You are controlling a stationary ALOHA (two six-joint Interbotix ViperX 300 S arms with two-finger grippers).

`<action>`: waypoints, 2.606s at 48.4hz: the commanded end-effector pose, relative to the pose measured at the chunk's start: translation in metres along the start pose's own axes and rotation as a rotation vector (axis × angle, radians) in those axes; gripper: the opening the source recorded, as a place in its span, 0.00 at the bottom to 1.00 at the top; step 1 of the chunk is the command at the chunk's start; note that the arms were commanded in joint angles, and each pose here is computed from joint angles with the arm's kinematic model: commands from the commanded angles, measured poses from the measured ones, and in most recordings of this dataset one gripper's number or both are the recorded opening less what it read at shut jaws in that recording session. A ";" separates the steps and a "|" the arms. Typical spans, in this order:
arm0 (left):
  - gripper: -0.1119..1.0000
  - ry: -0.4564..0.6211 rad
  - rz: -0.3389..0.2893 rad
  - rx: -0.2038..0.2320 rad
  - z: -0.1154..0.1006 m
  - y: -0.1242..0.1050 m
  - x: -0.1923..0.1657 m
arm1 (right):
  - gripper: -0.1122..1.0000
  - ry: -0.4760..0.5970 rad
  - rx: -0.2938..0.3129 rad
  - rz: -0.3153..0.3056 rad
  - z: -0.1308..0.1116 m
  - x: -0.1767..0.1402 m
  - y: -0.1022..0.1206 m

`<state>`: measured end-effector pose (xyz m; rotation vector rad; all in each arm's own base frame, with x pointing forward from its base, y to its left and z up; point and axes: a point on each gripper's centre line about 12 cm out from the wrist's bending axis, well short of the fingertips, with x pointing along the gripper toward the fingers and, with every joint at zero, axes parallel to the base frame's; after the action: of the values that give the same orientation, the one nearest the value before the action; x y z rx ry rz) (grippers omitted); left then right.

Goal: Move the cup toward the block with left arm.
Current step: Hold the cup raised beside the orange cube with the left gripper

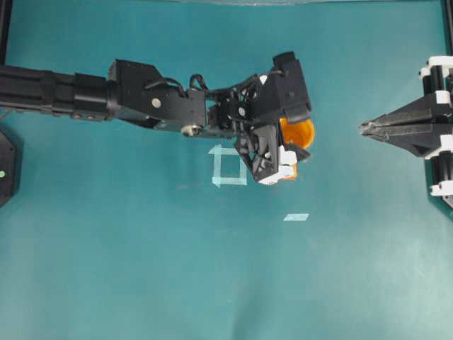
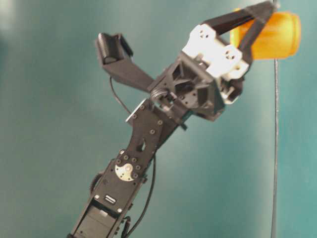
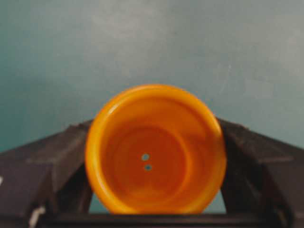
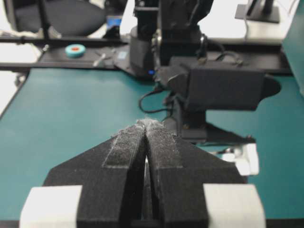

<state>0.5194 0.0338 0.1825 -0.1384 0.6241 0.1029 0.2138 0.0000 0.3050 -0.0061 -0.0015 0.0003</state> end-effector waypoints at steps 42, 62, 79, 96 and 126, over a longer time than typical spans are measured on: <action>0.72 -0.067 -0.032 0.014 0.019 -0.017 -0.008 | 0.10 -0.038 -0.003 0.000 0.014 0.002 0.000; 0.72 -0.069 -0.032 0.015 0.020 -0.017 -0.008 | 0.10 -0.037 -0.002 0.000 0.014 0.002 0.000; 0.72 -0.076 -0.032 0.015 0.025 -0.018 -0.003 | 0.10 -0.037 -0.002 0.000 0.014 0.002 0.000; 0.72 -0.029 -0.026 0.016 0.017 -0.017 -0.004 | 0.10 -0.037 -0.002 0.001 0.014 0.002 0.000; 0.72 -0.029 -0.027 0.017 0.016 -0.017 -0.004 | 0.10 -0.037 -0.002 0.000 0.014 0.002 0.000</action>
<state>0.5267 0.0205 0.1805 -0.1317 0.6379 0.0792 0.2138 0.0000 0.3050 -0.0061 -0.0015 0.0003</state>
